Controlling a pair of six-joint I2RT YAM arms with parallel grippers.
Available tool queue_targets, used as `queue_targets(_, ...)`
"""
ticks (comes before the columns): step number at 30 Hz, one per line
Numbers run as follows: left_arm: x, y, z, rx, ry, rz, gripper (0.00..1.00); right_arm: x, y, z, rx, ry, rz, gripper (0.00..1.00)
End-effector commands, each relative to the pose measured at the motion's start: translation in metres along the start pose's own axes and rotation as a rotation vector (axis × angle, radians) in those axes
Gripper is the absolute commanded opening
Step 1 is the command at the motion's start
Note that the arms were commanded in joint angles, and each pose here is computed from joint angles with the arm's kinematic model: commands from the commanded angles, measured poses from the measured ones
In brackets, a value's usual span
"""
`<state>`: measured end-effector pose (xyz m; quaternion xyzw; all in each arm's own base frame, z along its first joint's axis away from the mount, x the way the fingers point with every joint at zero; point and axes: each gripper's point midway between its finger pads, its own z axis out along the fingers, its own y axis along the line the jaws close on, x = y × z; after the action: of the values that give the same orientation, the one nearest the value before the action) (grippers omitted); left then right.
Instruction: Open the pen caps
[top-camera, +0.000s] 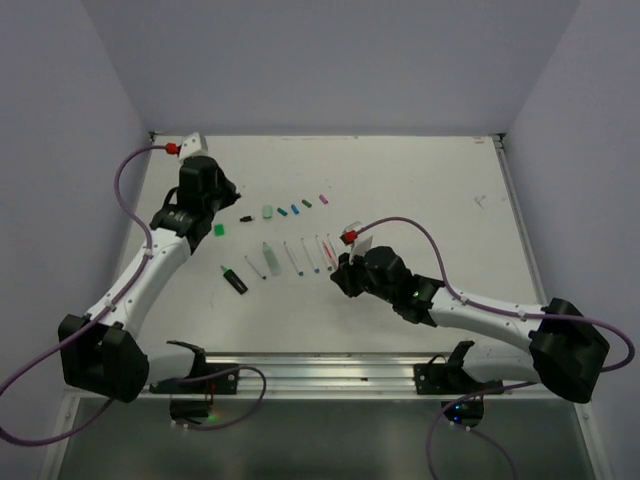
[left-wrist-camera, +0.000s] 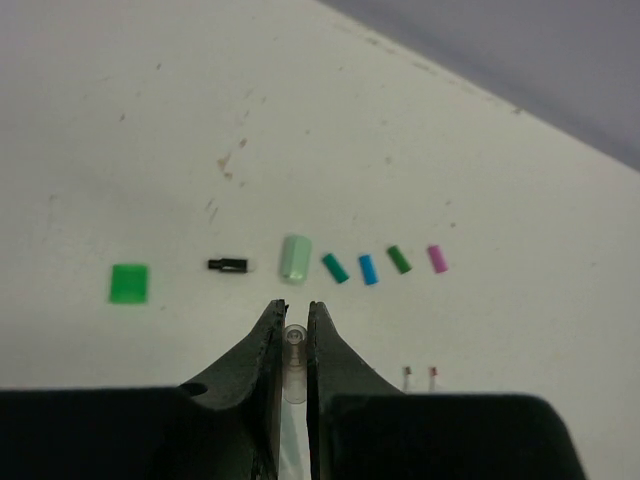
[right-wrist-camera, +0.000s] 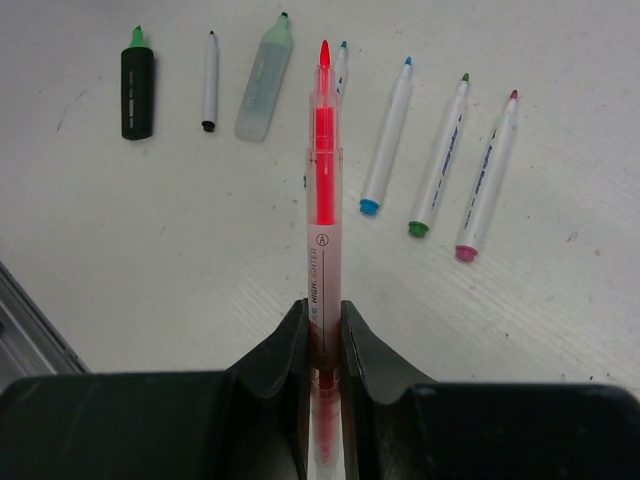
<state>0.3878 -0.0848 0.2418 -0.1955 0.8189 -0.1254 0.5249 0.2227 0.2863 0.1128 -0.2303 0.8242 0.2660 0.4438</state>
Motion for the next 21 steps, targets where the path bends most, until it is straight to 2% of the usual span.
queue_targets(1, 0.027, 0.04, 0.014, -0.119, 0.111, 0.098, 0.02, -0.008, -0.003, -0.004, 0.024, -0.027, 0.013, 0.0)
queue_targets(8, 0.072, 0.08, 0.062, -0.241, 0.249, 0.157, 0.06, -0.007, -0.004, -0.004, 0.025, -0.025, 0.013, 0.0)
queue_targets(21, 0.116, 0.112, 0.115, -0.372, 0.39, 0.197, 0.11, -0.005, -0.007, -0.004, 0.038, -0.013, 0.007, 0.0)
